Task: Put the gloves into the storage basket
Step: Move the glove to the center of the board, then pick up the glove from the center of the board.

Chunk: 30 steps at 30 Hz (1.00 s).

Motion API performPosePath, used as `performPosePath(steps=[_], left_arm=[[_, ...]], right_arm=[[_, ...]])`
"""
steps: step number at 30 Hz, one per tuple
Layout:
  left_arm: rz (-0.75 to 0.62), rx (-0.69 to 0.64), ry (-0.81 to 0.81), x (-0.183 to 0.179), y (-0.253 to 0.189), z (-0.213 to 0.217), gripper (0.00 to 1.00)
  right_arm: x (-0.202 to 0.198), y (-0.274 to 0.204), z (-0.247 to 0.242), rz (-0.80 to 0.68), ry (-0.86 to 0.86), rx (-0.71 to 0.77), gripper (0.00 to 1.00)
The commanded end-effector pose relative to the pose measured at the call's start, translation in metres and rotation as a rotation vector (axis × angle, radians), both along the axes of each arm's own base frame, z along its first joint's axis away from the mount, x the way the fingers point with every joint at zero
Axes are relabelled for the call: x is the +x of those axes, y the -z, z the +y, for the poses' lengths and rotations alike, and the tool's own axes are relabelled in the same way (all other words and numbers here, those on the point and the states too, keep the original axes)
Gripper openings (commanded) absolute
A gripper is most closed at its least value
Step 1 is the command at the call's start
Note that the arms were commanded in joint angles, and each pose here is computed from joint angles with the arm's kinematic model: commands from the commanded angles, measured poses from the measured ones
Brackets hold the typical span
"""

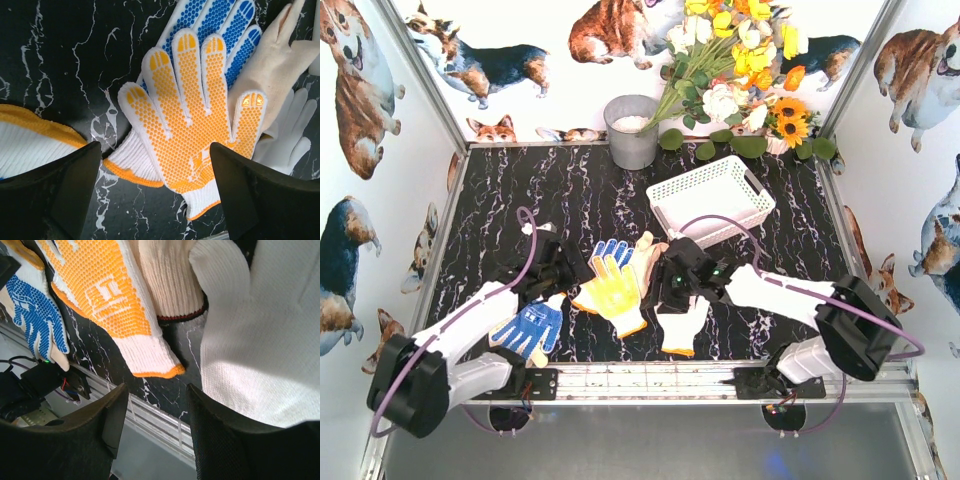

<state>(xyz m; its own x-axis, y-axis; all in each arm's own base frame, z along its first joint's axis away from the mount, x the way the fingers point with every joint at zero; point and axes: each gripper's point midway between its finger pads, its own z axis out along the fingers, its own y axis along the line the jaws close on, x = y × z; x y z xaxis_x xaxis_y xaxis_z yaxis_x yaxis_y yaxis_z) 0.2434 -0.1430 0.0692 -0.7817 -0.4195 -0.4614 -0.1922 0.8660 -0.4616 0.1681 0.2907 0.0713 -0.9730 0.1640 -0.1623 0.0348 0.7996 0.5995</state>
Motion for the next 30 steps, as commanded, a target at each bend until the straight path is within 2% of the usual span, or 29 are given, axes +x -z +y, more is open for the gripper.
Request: performPosePath(steps=[1, 7, 15, 22, 25, 30], left_arm=[[-0.026, -0.138, 0.040, 0.012, -0.002, -0.015, 0.83], [-0.007, -0.130, 0.010, 0.015, 0.014, 0.002, 0.81], [0.016, -0.206, 0.037, 0.019, 0.033, -0.002, 0.62], [0.017, -0.210, 0.040, 0.021, 0.044, -0.001, 0.55], [0.036, -0.196, 0.048, 0.020, 0.051, 0.000, 0.48], [0.020, -0.192, 0.032, 0.020, 0.055, 0.003, 0.46]], right_arm=[[0.020, -0.021, 0.031, -0.090, -0.055, 0.098, 0.52], [0.026, -0.007, 0.044, -0.077, -0.078, 0.108, 0.52], [0.035, 0.009, 0.047, -0.101, -0.105, 0.057, 0.50], [0.036, 0.020, 0.047, -0.097, -0.121, 0.040, 0.49], [0.036, 0.023, 0.049, -0.094, -0.125, 0.043, 0.49], [0.036, 0.027, 0.052, -0.086, -0.133, 0.052, 0.47]])
